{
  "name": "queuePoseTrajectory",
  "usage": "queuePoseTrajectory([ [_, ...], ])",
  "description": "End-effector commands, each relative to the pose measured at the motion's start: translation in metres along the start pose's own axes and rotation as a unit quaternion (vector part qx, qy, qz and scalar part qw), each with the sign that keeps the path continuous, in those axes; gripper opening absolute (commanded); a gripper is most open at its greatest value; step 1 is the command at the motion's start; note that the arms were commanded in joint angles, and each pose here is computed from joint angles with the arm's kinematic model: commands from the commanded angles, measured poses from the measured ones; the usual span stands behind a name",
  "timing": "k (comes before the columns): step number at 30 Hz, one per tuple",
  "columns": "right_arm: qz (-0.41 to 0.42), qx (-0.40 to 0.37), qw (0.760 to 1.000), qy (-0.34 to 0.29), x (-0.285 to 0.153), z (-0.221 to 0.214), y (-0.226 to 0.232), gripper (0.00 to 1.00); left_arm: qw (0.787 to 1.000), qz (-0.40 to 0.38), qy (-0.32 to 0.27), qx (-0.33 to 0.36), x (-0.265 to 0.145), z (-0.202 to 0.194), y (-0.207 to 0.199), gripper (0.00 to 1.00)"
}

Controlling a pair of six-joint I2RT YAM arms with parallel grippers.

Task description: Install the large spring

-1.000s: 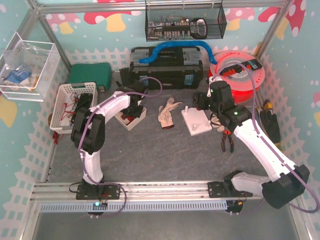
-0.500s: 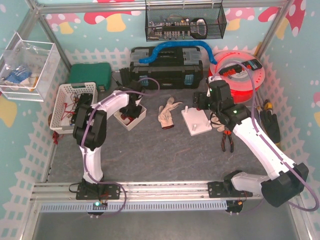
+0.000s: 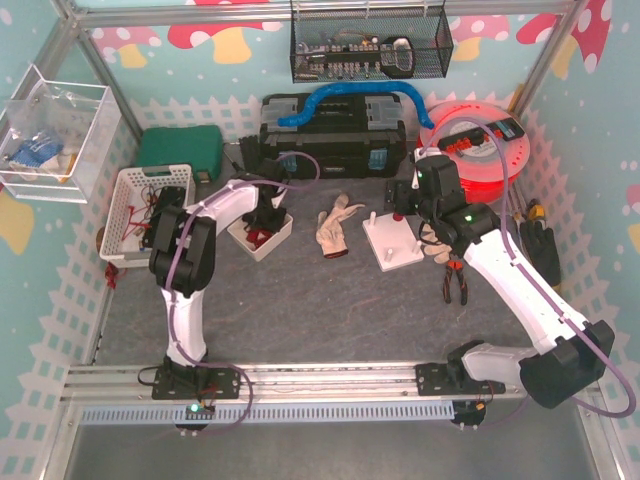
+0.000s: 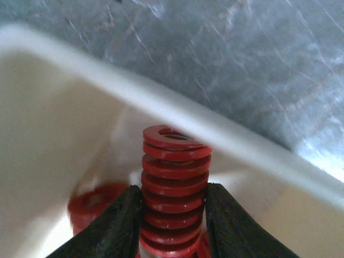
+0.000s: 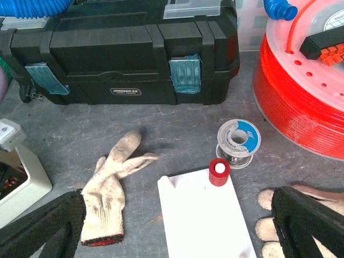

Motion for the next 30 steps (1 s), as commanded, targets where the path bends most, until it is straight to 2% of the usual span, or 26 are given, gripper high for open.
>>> queuePoseTrajectory([
  [1,-0.005,0.000,1.000,-0.004,-0.008,0.003,0.000,0.94,0.999,-0.017,0.050,0.000,0.046,-0.013,-0.001,0.38],
  [7,-0.011,-0.005,1.000,-0.006,-0.011,0.004,-0.001,0.94,0.998,-0.005,0.056,0.000,0.050,-0.017,0.000,0.36],
  [12,-0.015,-0.004,1.000,-0.006,-0.013,0.001,-0.004,0.94,0.999,0.002,0.044,0.002,0.045,-0.013,0.002,0.25],
  [17,-0.015,0.006,1.000,-0.003,-0.013,-0.003,-0.006,0.94,1.000,0.013,0.018,-0.003,0.022,-0.007,0.006,0.19],
  [27,-0.002,0.046,0.999,0.023,-0.015,-0.013,-0.008,0.93,0.995,0.013,-0.093,-0.038,-0.056,0.005,0.013,0.07],
  [30,-0.014,0.091,0.995,0.028,-0.018,-0.014,-0.010,0.93,0.990,0.016,-0.133,-0.048,-0.077,0.007,0.015,0.04],
])
Point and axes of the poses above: each gripper's point midway between its finger pads, its own x axis out along the fingers, its own y axis along the line the jaws close on, z = x × y, the point moved 10 cm from there along -x, back along the fingers, and after that the axes turned 11 degrees about x, right-handed, at the moved point
